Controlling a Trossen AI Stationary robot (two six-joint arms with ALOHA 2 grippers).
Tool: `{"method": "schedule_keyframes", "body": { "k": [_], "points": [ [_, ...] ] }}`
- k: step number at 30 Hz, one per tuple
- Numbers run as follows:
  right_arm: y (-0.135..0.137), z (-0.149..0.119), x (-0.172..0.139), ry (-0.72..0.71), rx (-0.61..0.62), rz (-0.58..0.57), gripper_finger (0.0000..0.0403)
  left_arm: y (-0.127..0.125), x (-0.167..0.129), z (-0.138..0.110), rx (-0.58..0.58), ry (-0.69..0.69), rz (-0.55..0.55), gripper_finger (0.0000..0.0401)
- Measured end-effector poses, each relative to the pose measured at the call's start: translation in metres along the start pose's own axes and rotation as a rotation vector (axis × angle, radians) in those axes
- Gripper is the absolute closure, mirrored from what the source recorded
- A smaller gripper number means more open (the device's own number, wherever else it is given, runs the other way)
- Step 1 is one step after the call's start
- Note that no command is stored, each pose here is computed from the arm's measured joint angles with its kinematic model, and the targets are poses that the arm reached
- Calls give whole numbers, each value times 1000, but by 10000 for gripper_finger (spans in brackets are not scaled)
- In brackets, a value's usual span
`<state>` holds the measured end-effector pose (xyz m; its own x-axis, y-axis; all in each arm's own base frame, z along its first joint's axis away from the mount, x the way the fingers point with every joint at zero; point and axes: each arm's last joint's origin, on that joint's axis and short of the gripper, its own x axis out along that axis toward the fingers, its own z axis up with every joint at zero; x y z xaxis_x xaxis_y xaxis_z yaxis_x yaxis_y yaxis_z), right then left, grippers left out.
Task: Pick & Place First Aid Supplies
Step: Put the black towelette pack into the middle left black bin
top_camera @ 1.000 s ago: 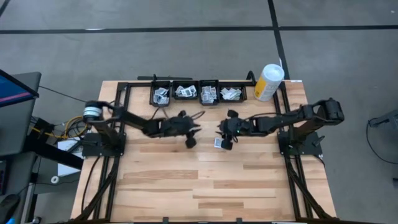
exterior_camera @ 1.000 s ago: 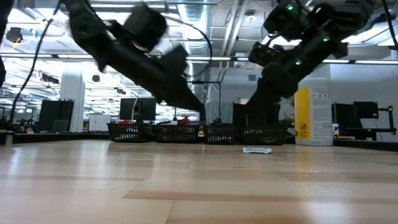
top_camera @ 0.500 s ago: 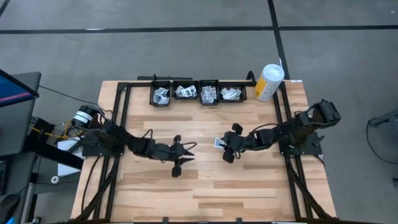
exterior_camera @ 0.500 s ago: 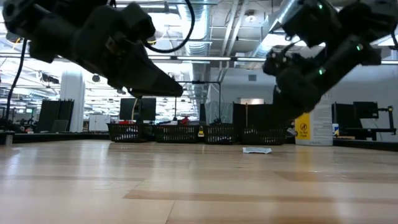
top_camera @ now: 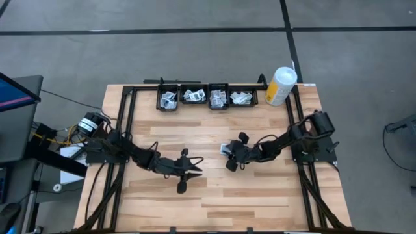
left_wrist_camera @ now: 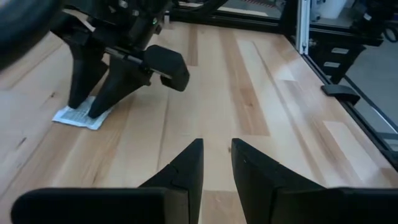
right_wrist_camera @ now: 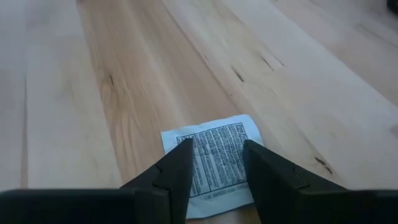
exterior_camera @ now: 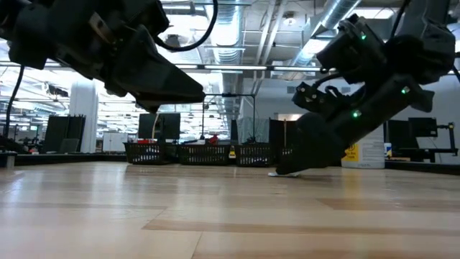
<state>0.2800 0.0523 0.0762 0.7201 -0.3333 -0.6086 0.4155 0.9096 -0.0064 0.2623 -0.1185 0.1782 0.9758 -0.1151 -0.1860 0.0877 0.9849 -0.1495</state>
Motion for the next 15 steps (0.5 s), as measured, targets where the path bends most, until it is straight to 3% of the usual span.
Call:
{"method": "schedule_keyframes", "body": {
  "k": [10, 15],
  "points": [
    [0, -5, 4, 10, -3, -1, 162, -2, -1, -1, 2, 1, -6, 318],
    [0, -6, 4, 17, 25, 5, 144, -3, -1, 0, -6, 0, -6, 318]
  ]
}}
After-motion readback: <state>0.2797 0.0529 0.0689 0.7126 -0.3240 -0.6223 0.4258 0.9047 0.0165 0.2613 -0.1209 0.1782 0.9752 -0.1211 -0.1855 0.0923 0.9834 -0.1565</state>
